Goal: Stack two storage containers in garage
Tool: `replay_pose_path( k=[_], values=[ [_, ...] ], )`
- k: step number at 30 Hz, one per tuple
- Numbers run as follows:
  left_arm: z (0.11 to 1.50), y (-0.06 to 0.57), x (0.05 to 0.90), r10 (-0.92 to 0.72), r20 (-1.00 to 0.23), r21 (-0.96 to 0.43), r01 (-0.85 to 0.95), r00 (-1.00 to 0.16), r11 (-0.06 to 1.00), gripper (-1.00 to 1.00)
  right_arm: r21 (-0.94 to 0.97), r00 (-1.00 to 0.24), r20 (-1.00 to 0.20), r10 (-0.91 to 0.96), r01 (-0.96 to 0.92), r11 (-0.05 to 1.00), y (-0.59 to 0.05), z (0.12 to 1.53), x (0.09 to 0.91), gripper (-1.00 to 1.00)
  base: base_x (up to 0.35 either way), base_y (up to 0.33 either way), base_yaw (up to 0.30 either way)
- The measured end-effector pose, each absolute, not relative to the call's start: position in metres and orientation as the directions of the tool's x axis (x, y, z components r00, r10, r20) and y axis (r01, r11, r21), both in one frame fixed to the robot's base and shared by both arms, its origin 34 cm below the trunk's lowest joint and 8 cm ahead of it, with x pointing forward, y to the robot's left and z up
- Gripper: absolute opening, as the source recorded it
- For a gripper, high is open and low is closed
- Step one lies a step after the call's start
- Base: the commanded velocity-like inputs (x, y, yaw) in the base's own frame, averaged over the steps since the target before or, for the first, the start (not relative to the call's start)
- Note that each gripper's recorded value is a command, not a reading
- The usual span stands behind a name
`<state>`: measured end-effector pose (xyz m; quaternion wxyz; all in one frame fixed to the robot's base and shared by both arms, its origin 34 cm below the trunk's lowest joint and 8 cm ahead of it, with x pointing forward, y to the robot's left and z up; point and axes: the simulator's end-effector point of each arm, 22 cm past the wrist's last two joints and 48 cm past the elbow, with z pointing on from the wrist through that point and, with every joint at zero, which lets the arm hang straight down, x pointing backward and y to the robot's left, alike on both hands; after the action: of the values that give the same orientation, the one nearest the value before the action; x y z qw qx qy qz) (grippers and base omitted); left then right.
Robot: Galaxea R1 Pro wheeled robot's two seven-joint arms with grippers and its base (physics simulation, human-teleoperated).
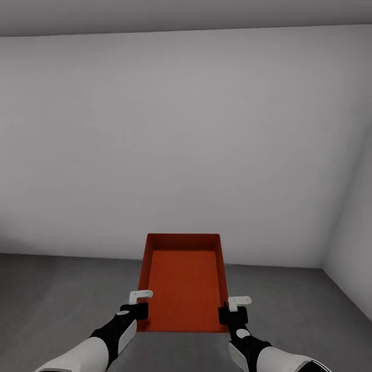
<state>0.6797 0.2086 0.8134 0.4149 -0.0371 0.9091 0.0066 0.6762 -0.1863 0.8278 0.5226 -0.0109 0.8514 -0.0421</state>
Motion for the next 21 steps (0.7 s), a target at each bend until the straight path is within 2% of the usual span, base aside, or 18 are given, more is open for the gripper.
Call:
replay_pose_path(
  k=[21],
  values=[
    [0.8135, 0.2088, 0.6798, -0.062, -0.755, -0.019, -0.073, -0.653, 0.997, -1.00, -0.084, -0.454, -0.889, -0.063, 0.025, 0.996, -0.1861, 0.8280, 0.6764, -1.00, 0.311, 0.186, -0.003]
  ],
)
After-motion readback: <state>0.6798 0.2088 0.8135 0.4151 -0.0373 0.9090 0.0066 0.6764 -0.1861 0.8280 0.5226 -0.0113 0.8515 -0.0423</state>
